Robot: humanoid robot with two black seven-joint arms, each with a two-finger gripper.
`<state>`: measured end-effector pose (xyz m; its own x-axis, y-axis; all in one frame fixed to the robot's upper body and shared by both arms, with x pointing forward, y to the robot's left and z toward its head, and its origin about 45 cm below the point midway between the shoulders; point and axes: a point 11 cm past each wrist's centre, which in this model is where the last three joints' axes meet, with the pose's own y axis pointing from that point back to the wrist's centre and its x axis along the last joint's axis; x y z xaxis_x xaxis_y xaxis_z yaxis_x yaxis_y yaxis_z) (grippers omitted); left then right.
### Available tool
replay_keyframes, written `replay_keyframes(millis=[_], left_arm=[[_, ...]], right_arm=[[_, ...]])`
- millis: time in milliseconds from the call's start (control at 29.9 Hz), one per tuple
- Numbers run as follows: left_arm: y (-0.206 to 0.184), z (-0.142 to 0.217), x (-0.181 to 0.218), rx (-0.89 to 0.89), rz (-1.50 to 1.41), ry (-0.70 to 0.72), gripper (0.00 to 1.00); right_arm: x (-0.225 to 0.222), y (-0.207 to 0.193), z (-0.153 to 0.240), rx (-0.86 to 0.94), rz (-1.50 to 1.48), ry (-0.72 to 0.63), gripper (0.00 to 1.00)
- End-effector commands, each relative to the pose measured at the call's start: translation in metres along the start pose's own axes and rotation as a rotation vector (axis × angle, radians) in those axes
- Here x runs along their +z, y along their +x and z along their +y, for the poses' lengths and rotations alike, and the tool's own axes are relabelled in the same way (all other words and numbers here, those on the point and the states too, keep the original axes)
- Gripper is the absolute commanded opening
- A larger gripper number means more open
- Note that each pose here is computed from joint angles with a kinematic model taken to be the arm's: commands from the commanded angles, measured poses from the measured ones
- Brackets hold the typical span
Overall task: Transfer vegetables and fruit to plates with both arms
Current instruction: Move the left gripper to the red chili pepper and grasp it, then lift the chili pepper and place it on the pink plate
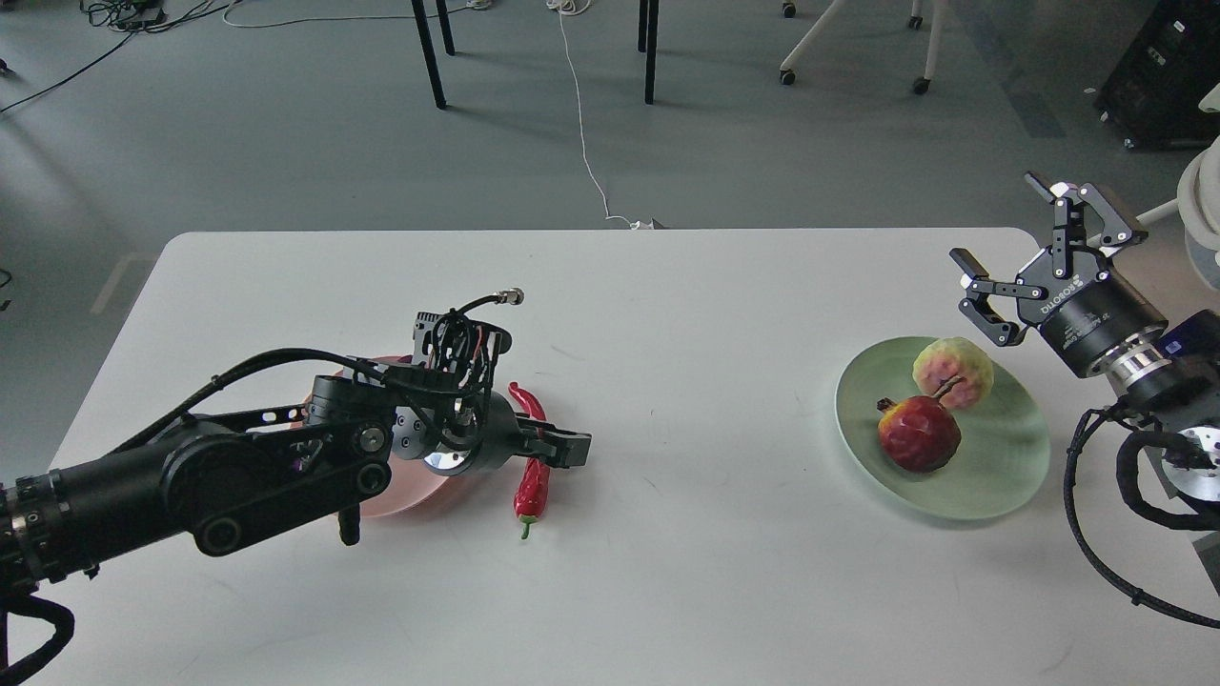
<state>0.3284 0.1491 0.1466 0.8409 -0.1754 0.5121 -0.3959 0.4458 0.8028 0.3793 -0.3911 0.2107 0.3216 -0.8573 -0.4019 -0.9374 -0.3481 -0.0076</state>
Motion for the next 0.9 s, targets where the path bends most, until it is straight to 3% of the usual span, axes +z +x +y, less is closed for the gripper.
replay_keyframes(millis=[0, 134, 234, 434, 868], left_arm=[[-0.004, 0.001, -0.005, -0.005, 0.008, 0.01, 0.83], [-0.006, 0.002, -0.012, -0.008, 0.012, 0.024, 0.82], [-0.008, 0.002, -0.012, -0.014, 0.012, 0.025, 0.77], [-0.008, 0.0, -0.007, -0.017, 0.011, 0.014, 0.34], [-0.01, 0.0, 0.0, -0.045, -0.008, -0.001, 0.13]], right_arm=[[0.0, 0.0, 0.0, 0.0, -0.001, 0.002, 0.98], [0.0, 0.0, 0.0, 0.0, -0.001, 0.002, 0.98], [0.0, 0.0, 0.0, 0.001, 0.0, 0.002, 0.98], [-0.001, 0.002, 0.0, 0.005, 0.002, 0.003, 0.98], [-0.001, 0.002, 0.0, 0.005, 0.002, 0.003, 0.98]])
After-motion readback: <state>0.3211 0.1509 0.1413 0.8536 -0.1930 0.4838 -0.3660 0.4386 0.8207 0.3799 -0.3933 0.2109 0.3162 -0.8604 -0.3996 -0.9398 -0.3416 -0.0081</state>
